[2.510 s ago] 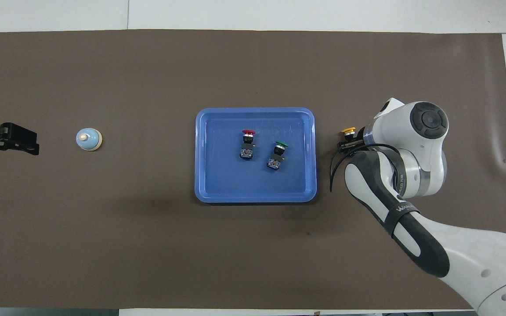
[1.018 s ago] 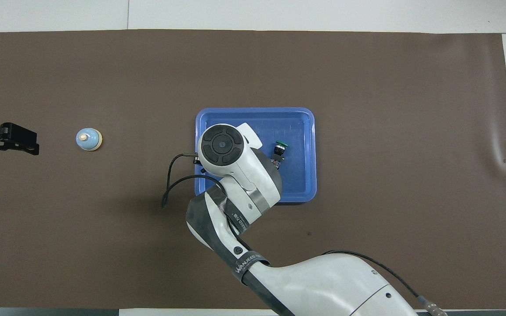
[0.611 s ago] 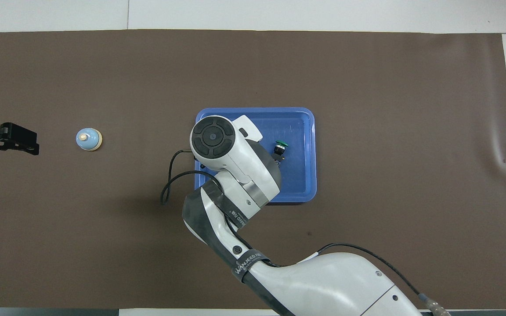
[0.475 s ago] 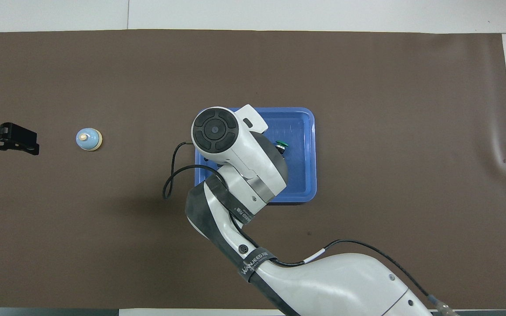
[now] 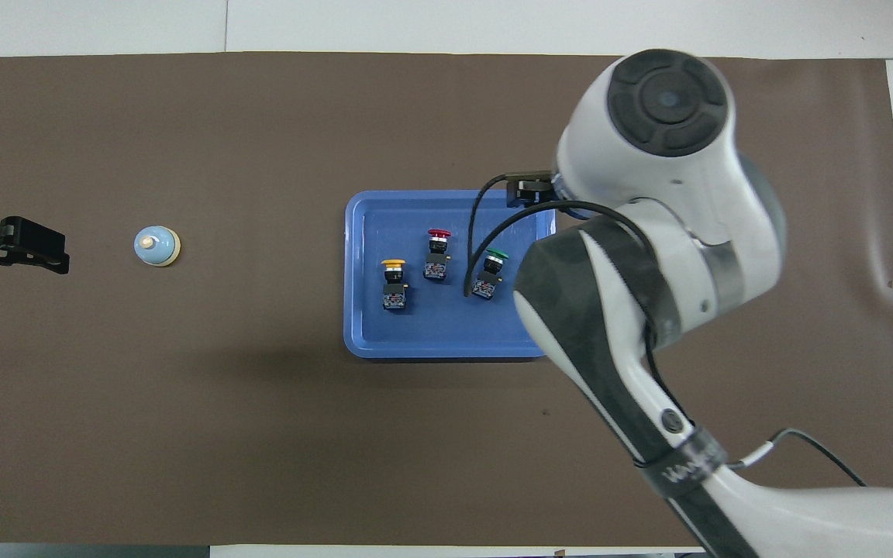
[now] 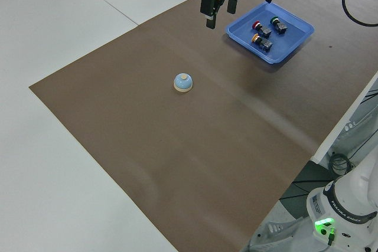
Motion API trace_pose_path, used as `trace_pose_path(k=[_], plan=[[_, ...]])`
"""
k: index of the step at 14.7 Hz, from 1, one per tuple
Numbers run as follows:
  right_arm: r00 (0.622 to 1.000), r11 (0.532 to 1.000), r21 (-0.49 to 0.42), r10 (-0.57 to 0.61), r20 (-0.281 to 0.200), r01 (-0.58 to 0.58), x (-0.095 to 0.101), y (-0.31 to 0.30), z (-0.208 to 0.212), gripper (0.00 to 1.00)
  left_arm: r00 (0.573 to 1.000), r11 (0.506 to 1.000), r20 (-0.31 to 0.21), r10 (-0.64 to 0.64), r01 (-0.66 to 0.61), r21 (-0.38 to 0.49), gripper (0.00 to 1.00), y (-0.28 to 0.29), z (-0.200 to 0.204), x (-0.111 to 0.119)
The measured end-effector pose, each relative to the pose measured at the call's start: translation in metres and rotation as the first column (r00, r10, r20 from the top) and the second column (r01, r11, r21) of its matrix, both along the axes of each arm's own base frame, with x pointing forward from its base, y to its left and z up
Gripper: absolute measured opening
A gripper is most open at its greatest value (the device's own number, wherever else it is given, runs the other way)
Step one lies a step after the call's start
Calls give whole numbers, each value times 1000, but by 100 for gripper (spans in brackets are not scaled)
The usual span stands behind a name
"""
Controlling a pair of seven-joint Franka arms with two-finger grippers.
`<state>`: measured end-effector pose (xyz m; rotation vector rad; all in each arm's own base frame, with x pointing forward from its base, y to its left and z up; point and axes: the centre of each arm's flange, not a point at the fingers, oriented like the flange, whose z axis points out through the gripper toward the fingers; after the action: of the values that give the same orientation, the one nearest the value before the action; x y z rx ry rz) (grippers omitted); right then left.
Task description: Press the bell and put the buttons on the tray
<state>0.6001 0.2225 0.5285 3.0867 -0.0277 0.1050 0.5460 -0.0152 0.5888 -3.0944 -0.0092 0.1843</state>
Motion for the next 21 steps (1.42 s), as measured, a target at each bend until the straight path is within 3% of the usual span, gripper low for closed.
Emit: trace_pose_path(k=[3,8,12,16,21], plan=[[998,999,-4,47,-39,-47,-10,-71,30,100,1000,1000,0,0,0,0,100,0,0,0],[997,999,30,15,-75,-13,-34,-154,31,100,1000,1000,0,0,0,0,100,0,0,0],[999,999,35,-15,-34,16,-35,-174,53,100,1000,1000,0,0,0,0,100,0,0,0],[997,998,33,-47,-56,49,-34,-191,70,100,1000,1000,0,0,0,0,100,0,0,0],[993,997,28,-75,-91,78,-33,-213,56,100,1000,1000,0,0,0,0,100,0,0,0]])
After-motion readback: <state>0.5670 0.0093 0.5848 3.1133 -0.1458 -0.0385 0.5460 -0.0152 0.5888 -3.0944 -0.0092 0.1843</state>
